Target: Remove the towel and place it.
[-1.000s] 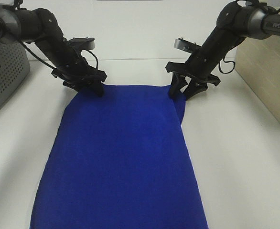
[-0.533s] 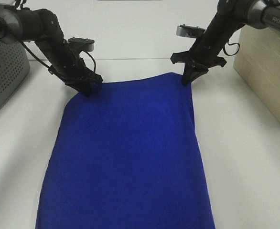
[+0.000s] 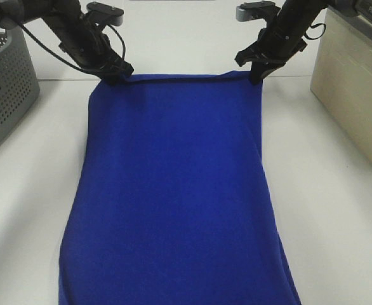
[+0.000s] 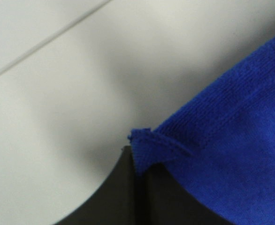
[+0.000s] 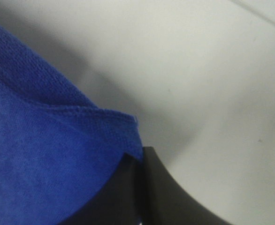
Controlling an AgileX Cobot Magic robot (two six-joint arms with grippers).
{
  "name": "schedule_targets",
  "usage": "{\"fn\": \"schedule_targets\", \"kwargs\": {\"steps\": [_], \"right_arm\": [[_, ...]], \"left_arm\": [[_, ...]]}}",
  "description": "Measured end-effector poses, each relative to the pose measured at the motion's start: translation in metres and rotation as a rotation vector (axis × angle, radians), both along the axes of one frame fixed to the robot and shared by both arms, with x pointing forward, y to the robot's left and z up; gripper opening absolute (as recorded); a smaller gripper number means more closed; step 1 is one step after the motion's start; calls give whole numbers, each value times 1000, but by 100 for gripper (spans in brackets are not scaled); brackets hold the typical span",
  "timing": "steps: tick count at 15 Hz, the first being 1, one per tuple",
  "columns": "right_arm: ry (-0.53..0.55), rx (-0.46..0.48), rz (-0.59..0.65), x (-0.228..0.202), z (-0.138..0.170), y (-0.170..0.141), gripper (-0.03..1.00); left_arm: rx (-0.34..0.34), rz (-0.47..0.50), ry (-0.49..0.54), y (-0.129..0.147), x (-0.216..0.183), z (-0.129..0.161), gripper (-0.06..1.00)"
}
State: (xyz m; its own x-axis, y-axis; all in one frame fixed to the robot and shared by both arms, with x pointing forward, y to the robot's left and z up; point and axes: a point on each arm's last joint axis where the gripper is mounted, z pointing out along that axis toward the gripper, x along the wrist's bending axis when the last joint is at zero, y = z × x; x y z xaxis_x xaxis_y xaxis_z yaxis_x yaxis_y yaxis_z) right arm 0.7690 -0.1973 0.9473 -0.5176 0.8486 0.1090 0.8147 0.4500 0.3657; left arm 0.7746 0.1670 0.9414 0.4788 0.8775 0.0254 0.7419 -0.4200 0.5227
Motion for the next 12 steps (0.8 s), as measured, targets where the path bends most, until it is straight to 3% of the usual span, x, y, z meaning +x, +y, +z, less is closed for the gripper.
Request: {"fn": "schedule_targets", "kwargs": {"steps": [6,8,12], "right_arm": [[-251,28,-49,21,9,1,2],[-264,31,-55,24,4,1,2],[-230,25,-64,30,-36,1,2]], "left_arm": [[-15,19,-157,-1,15,-4,0],[-14,25,-180,-1,19,-16,0],[-11,32,-235,-1,26,-32,0]]}}
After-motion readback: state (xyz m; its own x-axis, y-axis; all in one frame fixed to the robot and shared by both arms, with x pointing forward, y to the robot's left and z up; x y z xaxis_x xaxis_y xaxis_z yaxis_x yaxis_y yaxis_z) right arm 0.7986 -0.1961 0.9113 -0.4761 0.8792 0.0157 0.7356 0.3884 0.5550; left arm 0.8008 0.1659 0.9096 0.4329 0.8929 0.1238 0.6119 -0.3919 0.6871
